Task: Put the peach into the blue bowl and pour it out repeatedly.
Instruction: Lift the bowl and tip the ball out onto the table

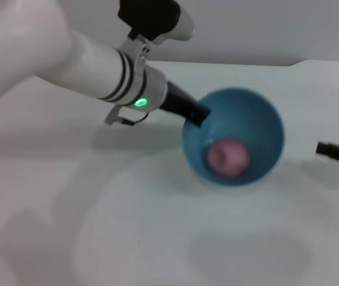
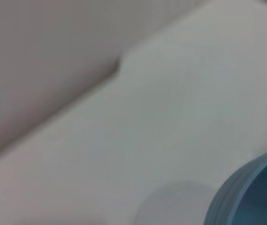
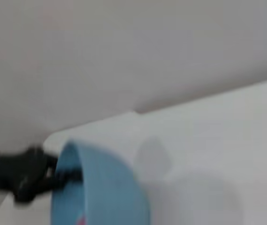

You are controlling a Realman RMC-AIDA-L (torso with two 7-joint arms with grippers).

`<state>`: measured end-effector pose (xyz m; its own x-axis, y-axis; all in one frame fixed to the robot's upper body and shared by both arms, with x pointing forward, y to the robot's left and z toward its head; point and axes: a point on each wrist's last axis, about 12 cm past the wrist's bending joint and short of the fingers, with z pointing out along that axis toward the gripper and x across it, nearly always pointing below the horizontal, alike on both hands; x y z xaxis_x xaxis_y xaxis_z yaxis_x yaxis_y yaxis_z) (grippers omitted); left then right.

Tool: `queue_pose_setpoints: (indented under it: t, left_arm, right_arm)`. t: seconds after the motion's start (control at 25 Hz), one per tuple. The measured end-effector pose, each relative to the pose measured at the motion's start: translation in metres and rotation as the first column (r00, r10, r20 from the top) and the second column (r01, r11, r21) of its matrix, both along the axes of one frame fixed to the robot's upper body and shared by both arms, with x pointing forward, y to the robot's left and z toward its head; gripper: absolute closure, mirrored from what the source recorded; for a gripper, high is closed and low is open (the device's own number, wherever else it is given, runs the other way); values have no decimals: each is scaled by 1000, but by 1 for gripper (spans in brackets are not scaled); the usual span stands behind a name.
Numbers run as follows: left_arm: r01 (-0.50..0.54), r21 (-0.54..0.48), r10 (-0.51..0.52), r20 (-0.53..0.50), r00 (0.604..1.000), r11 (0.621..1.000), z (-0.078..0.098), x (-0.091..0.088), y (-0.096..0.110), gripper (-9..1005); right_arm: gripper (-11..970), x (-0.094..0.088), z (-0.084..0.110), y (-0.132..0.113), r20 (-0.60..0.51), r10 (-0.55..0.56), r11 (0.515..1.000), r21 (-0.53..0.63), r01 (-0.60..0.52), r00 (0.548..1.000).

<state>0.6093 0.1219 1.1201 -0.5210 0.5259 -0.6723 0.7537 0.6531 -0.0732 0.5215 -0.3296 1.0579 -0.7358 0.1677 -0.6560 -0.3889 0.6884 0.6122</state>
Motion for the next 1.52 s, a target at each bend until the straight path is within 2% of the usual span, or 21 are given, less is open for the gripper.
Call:
queue_pose_setpoints:
  t: [0.2,0.36,0.44,0.48,0.52,0.72,0.84,0.92,1.04,1.08,1.12,1.2,1.28,1.44,1.52]
  left_arm:
    - [23,-21,-18,211,977,1000,-4,-7,-21,997]
    - [53,-25,-38,407,913,998,-12,-17,-36,996]
    - [54,-34,-30,491,870,998,-17,-21,-39,996]
    - [44,-46,-10,562,827,998,-22,-22,-38,996]
    - [44,-46,-10,562,827,998,-22,-22,-38,996]
    - [37,-66,18,676,737,997,-32,-27,-35,997]
    - [54,-82,26,747,664,995,-39,-38,-32,997]
    - [84,-77,11,800,600,994,-44,-47,-29,996]
    - [108,-53,-12,854,521,993,-45,-53,-27,996]
    - [101,-40,-14,875,483,994,-44,-53,-24,996]
    - [101,-40,-14,875,483,994,-44,-53,-24,996]
    - [88,-41,-4,893,450,995,-42,-54,-22,996]
    - [85,-41,-1,898,439,996,-42,-54,-21,997]
    - [82,-34,-7,892,452,996,-44,-52,-20,997]
    - [59,-53,19,878,478,997,-44,-49,-19,996]
  right_arm:
    - [557,-10,-11,0,-109,46,997,-56,-53,993]
    - [558,-12,-14,-3,-173,48,993,-100,-66,984]
    - [559,-12,-13,-6,-178,39,993,-107,-58,983]
    - [560,-12,-12,-7,-179,30,993,-109,-50,983]
    - [560,-13,-11,-10,-181,17,993,-110,-37,983]
    - [562,-17,-4,-28,-212,-47,994,-103,25,976]
    - [562,-18,1,-34,-227,-58,995,-95,37,972]
    - [562,-21,5,-37,-233,-52,994,-101,29,971]
    - [563,-22,6,-38,-240,-48,993,-114,21,970]
    - [563,-22,5,-38,-244,-46,993,-119,17,969]
    - [563,-22,5,-38,-244,-46,993,-119,17,969]
    - [563,-22,5,-37,-246,-44,993,-120,14,968]
    - [563,-21,5,-36,-246,-39,993,-120,10,968]
    - [562,-20,5,-34,-246,-33,993,-119,4,969]
    - [562,-19,5,-32,-243,-29,993,-117,1,969]
